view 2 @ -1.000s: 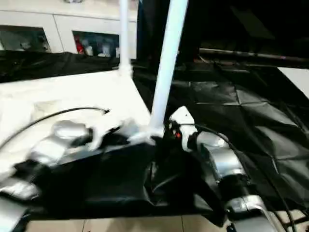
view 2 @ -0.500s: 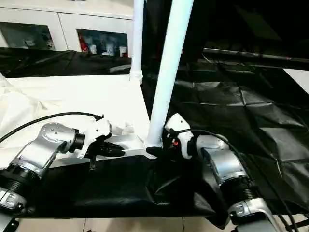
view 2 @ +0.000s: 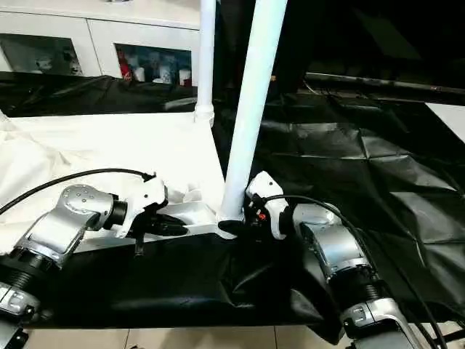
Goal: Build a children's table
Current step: Rotate leg to tighten
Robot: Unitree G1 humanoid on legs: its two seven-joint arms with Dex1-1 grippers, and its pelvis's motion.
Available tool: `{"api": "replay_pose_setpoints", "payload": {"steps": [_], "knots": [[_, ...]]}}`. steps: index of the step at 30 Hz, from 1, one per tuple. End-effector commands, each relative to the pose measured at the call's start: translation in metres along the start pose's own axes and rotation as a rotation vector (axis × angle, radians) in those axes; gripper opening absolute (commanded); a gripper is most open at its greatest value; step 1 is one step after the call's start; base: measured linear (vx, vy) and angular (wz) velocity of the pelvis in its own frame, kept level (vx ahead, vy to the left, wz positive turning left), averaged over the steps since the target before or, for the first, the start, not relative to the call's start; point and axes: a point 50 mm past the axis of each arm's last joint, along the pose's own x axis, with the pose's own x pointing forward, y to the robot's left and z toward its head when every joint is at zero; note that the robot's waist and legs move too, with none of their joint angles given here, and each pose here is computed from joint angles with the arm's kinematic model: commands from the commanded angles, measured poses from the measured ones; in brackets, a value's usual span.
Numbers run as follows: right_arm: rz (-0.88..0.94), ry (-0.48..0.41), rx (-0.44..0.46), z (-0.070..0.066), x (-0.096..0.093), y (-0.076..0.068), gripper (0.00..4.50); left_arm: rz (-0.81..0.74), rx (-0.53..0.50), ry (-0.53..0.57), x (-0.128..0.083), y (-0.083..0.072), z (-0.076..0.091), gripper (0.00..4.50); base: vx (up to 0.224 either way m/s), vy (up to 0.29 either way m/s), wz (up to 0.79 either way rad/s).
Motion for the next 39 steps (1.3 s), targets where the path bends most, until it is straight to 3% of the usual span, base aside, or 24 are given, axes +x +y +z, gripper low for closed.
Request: {"api": "replay_pose_setpoints", "payload": {"steps": [1,4,10,16,17,20,22,25,31,39], "knots": [[-0.131,0.016,0.015,-0.004,0.000,-0.010,2.74,0.000,-0.005,0.034,0.013,-0.004,-0.004,0.00,0.000,0.000,0.00],[-0.401,-0.024,0.196,-0.016,0.016,-0.011,2.73,0.165,-0.063,0.015,0.036,0.006,0.003,0.00,0.000,0.000,0.00],[-0.488,-0.068,0.313,-0.015,0.037,0.001,2.73,0.220,-0.082,-0.020,0.060,0.004,0.018,0.00,0.000,0.000,0.00],[-0.453,-0.132,0.277,-0.002,0.047,0.006,2.73,0.200,-0.057,-0.026,0.066,0.003,0.022,0.00,0.000,0.000,0.00],[-0.448,-0.147,0.285,-0.001,0.046,0.006,3.43,0.201,-0.056,-0.023,0.065,0.003,0.021,0.00,0.000,0.000,0.00],[-0.421,-0.175,0.277,0.003,0.038,0.000,3.49,0.201,-0.049,-0.014,0.058,0.005,0.016,0.00,0.000,0.000,0.00],[-0.405,-0.178,0.260,0.005,0.033,-0.004,3.81,0.203,-0.046,-0.010,0.055,0.007,0.014,0.00,0.000,0.000,0.00],[-0.311,-0.145,0.224,0.005,0.022,-0.007,3.89,0.205,-0.046,-0.006,0.047,0.009,0.009,0.00,0.000,0.000,0.00],[-0.087,-0.009,0.044,0.003,-0.013,-0.012,3.89,0.151,-0.039,0.000,0.029,0.009,0.000,0.00,0.000,0.000,0.00],[-0.028,0.020,0.010,0.005,-0.021,-0.013,3.89,-0.037,-0.009,-0.033,0.018,-0.006,0.001,0.00,0.000,0.000,0.00]]}}
